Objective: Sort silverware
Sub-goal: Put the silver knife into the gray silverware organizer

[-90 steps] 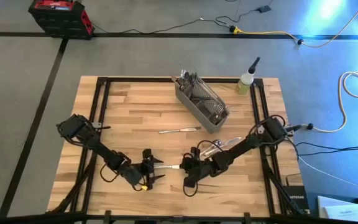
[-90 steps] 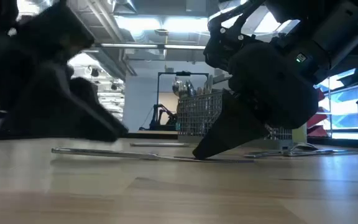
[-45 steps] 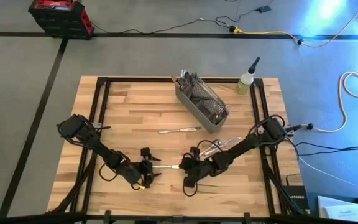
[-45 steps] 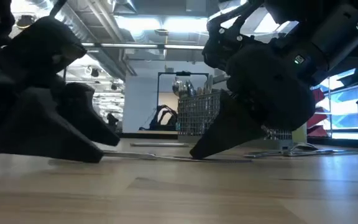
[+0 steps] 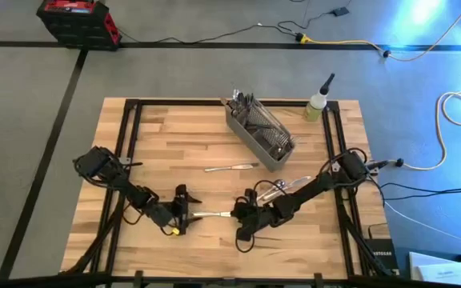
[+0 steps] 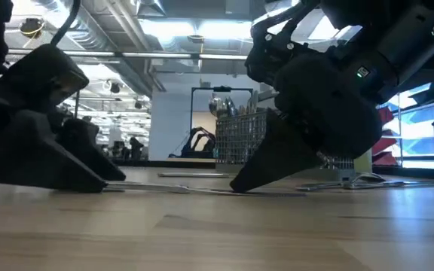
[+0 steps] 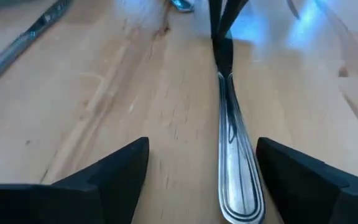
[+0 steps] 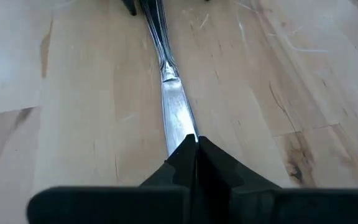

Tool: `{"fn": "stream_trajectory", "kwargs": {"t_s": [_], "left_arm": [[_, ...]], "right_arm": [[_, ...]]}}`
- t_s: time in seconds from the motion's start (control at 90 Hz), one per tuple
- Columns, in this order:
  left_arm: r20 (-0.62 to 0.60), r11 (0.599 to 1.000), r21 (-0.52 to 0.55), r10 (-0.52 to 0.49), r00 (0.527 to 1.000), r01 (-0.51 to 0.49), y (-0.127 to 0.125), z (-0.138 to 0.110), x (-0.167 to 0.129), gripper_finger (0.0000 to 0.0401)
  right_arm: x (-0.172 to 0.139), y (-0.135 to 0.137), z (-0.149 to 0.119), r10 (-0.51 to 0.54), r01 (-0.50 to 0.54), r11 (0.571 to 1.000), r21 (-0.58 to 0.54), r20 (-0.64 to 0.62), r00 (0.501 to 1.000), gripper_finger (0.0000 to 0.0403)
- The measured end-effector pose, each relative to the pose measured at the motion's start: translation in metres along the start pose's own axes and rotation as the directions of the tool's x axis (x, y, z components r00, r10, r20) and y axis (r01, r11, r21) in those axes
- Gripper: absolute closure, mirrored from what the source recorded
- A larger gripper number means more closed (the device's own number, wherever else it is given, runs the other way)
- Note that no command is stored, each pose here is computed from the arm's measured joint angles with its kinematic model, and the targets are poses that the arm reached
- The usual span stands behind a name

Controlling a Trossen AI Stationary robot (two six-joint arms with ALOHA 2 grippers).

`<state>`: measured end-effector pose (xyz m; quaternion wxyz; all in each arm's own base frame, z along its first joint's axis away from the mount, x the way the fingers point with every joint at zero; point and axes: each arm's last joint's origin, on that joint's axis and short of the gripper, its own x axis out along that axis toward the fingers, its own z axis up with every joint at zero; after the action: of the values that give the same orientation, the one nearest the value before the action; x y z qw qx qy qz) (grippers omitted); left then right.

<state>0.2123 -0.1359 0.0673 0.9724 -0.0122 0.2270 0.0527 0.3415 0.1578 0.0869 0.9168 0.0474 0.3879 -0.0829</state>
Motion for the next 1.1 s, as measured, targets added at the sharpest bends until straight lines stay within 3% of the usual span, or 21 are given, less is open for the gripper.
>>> {"fn": "stream_trajectory", "kwargs": {"t_s": [0.333,0.667,1.1], "left_arm": [[0.027,1.0,0.016,-0.01,1.0,0.009,-0.0039,-0.0018,0.0056,0.012],[0.074,0.999,0.021,-0.04,0.996,0.038,-0.0079,-0.008,0.0096,0.0164],[0.078,0.999,0.012,-0.042,0.996,0.042,-0.0081,-0.0076,0.0097,0.0166]], "right_arm": [[0.0001,0.0002,0.0006,-0.002,0.002,1.0,0.002,0.008,1.0,0.0403],[0.0002,0.0002,0.0007,-0.004,0.004,1.0,0.002,0.011,1.0,0.0403],[0.0002,0.0003,0.0009,-0.005,0.005,1.0,0.003,0.013,1.0,0.0403]]}}
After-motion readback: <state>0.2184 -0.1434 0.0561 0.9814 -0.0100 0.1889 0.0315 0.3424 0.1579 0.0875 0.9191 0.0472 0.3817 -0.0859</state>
